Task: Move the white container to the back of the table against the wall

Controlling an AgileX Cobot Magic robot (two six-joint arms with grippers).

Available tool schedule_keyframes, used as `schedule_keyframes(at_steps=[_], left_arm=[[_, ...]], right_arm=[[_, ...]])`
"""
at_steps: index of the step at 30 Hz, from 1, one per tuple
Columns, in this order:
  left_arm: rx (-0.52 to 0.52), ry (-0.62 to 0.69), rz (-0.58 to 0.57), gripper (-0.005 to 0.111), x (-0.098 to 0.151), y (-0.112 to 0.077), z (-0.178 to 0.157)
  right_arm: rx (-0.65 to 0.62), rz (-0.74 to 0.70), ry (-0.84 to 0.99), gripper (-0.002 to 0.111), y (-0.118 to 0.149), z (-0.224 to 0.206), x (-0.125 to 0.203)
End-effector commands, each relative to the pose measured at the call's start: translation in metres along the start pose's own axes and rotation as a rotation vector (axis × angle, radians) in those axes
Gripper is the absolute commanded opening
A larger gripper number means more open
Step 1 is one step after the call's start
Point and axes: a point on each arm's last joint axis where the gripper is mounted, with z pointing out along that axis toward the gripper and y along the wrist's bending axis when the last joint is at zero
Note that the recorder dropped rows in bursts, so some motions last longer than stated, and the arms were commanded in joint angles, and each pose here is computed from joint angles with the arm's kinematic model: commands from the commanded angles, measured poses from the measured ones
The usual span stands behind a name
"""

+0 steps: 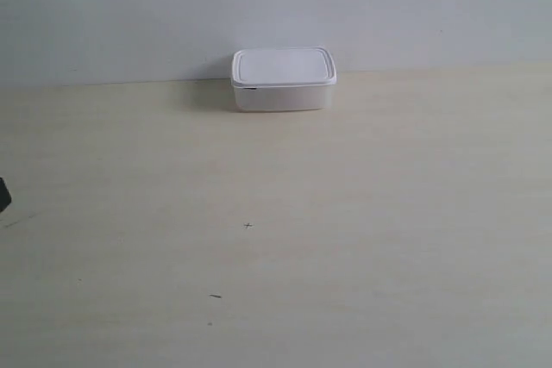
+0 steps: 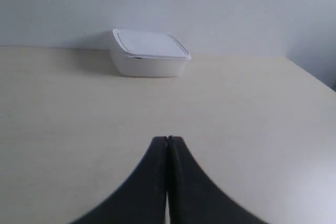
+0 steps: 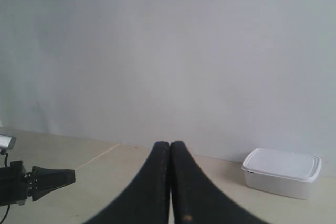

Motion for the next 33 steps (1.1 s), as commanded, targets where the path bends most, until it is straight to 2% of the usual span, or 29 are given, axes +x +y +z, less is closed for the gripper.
schedule_keyframes(at_steps=[1, 7, 12, 16, 23, 33], left_arm=[[-0.01, -0.075, -0.049, 0.0, -0.006, 0.007, -0.01], [0.014, -0.148, -0.052, 0.0, -0.011, 0.011, -0.019], [0.025, -0.174, -0.035, 0.0, -0.007, 0.015, -0.023], [0.001, -0.174, -0.03, 0.0, 0.001, 0.022, -0.024], [-0.076, -0.137, 0.014, 0.0, 0.028, 0.038, -0.022], [-0.067, -0.13, 0.016, 0.0, 0.029, 0.037, -0.022]], right_arm=[[-0.025, -0.006, 0.019, 0.0, 0.005, -0.01, 0.005], [-0.031, 0.012, 0.087, 0.0, 0.0, -0.001, 0.025], [-0.026, 0.1, 0.024, 0.0, -0.012, 0.014, 0.049], [-0.016, 0.15, -0.019, 0.0, -0.022, 0.024, 0.071], [0.044, 0.156, -0.002, 0.0, -0.038, 0.031, 0.112], [0.063, 0.006, 0.045, 0.0, -0.045, 0.033, 0.135]])
